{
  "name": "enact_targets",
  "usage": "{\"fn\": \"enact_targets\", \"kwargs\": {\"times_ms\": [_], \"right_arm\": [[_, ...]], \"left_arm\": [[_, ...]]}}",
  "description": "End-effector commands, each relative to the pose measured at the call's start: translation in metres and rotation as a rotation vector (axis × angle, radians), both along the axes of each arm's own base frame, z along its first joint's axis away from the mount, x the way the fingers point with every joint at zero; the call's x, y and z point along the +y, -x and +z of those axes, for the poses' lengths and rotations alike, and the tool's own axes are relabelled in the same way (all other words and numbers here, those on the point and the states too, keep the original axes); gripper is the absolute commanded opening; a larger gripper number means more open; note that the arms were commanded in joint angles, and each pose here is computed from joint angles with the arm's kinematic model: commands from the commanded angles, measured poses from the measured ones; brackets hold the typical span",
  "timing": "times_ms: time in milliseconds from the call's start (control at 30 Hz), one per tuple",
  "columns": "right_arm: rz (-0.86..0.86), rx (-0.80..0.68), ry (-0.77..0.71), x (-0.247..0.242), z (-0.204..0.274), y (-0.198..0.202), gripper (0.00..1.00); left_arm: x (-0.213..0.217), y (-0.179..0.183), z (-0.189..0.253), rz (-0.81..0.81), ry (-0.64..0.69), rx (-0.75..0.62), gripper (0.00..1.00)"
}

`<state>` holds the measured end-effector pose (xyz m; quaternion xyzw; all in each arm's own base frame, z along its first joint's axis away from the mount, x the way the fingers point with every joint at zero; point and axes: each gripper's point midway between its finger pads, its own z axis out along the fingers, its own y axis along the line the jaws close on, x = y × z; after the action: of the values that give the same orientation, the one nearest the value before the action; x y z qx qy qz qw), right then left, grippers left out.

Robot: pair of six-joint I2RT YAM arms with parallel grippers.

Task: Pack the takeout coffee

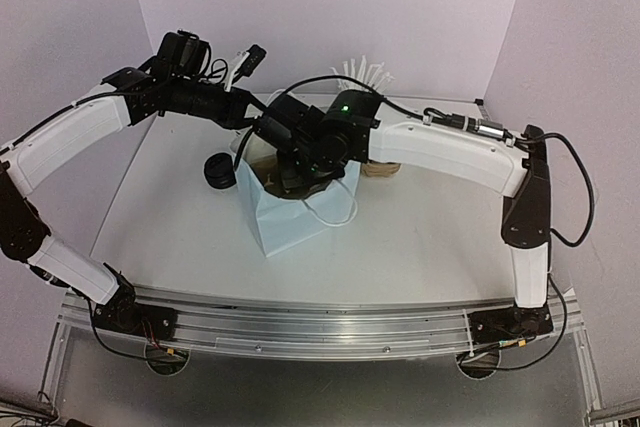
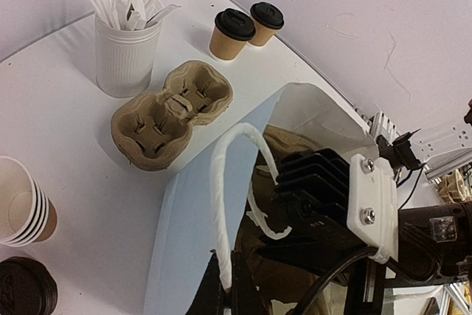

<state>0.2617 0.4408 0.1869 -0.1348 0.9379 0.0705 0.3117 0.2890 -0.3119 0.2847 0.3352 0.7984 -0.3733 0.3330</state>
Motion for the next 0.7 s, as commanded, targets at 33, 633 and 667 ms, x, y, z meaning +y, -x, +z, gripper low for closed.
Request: {"fn": "enact_targets", "kwargs": {"times_ms": [33, 633, 667], "right_arm": [[-0.019, -0.018, 0.005, -0.006, 0.0, -0.008, 0.0], [0.022, -0.031, 0.017, -0.009, 0.009, -0.006, 0.52], [0.026, -0.038, 0.009, -0.008, 0.015, -0.006, 0.55]], "left_arm": [[0.0, 0.002, 0.009, -0.019, 0.025, -0.019, 0.0], [0.004, -0.006, 0.013, -0.003, 0.011, -0.065, 0.0], [0.004, -0.006, 0.013, -0.003, 0.009, -0.066, 0.0]]}}
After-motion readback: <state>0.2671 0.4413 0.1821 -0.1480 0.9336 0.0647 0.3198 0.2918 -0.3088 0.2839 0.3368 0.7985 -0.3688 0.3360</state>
